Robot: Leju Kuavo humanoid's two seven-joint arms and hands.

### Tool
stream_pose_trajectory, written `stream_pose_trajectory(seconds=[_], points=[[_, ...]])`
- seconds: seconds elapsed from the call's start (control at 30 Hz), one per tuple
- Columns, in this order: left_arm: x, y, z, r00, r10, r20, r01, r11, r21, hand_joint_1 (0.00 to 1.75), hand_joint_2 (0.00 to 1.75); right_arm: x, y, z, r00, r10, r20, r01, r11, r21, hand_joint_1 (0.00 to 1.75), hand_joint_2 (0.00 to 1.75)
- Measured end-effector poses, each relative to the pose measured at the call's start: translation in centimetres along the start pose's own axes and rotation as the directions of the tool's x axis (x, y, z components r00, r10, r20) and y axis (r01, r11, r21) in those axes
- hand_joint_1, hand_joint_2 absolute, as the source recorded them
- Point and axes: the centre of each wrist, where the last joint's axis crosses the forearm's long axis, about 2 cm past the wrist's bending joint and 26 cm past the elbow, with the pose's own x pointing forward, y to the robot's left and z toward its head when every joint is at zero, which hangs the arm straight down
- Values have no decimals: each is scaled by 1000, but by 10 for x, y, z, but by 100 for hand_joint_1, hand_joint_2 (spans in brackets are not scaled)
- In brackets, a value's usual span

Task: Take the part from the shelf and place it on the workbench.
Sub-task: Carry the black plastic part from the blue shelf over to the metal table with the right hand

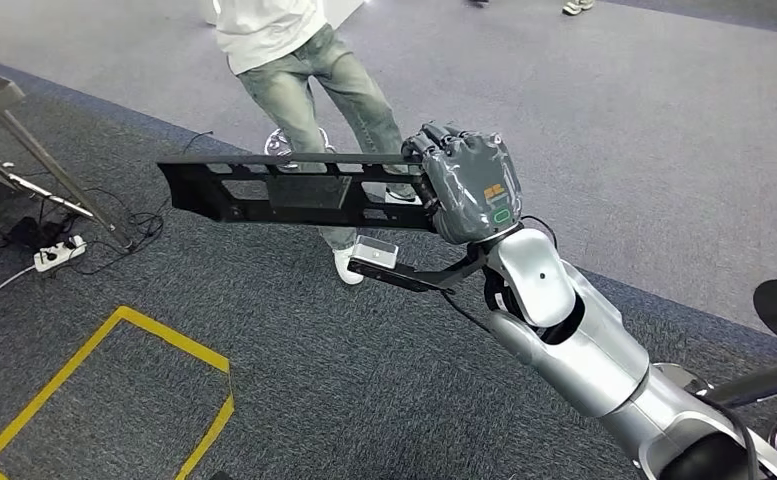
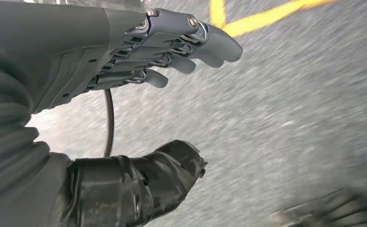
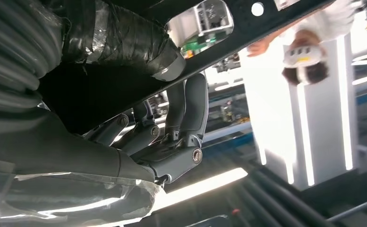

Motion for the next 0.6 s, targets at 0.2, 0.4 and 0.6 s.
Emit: stream_pose_trajectory(seconds=[0.2, 0.4, 0.6], points=[[-4, 16, -1, 997, -21, -78, 20, 1000, -13, 0, 175, 0, -1, -1, 1000, 18, 5, -18, 1000, 3, 175, 175], [-5, 16, -1, 996, -33, -79, 29, 998, -50, 0, 175, 1, -1, -1, 999, 30, 21, -30, 1000, -4, 175, 175], [-3, 12, -1, 998, -28, -48, 25, 999, -48, 0, 175, 1, -1, -2, 999, 29, 27, -29, 1000, -6, 175, 175]])
